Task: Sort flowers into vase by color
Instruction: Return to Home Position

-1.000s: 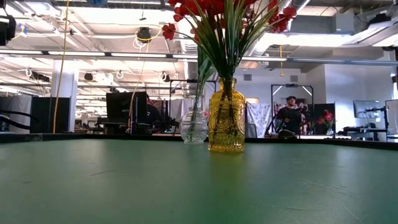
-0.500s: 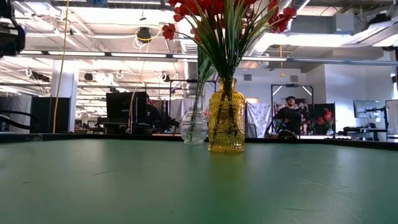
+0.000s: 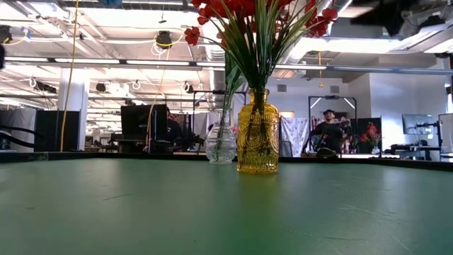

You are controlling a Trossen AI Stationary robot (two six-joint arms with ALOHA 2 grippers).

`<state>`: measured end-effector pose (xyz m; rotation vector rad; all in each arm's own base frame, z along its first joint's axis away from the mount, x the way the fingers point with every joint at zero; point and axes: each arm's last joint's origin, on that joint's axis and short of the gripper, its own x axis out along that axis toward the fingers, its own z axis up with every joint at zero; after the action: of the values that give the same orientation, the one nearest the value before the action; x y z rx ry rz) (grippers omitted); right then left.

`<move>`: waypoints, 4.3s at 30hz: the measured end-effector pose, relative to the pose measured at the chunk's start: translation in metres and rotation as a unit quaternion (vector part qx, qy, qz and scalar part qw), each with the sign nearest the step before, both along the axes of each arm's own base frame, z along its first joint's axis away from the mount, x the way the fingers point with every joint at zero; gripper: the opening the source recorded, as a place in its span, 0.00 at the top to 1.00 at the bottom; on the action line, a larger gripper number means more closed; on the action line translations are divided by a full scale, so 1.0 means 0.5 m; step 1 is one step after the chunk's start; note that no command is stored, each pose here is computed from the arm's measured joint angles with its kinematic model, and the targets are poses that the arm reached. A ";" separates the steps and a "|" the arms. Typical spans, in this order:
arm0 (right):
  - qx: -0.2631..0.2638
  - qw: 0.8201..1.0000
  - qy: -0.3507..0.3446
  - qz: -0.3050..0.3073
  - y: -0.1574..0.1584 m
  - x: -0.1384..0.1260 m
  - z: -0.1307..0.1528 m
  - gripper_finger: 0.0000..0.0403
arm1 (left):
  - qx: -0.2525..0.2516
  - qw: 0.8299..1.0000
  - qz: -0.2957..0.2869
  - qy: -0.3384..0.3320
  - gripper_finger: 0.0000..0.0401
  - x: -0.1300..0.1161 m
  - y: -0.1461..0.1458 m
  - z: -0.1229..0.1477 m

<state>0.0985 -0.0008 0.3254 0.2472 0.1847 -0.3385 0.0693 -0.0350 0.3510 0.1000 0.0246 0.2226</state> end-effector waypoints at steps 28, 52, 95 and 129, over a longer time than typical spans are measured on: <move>0.003 0.996 -0.081 0.020 -0.002 0.025 -0.294 0.60 | -0.051 0.998 0.004 -0.039 1.00 0.037 0.072 -0.210; 0.008 0.993 -0.086 0.074 0.004 0.027 -0.324 0.96 | -0.078 0.997 -0.010 -0.023 1.00 0.039 0.071 -0.315; -0.028 0.996 -0.015 0.079 0.004 0.025 -0.348 0.91 | -0.138 0.986 0.025 0.092 1.00 0.031 0.073 -0.366; -0.028 0.997 -0.014 0.077 0.003 0.025 -0.348 0.91 | -0.138 0.986 0.025 0.092 1.00 0.031 0.073 -0.365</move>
<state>0.1108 0.0009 0.1514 0.1806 0.1645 -0.1862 0.0849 0.0015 0.1684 -0.1562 0.2412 0.2566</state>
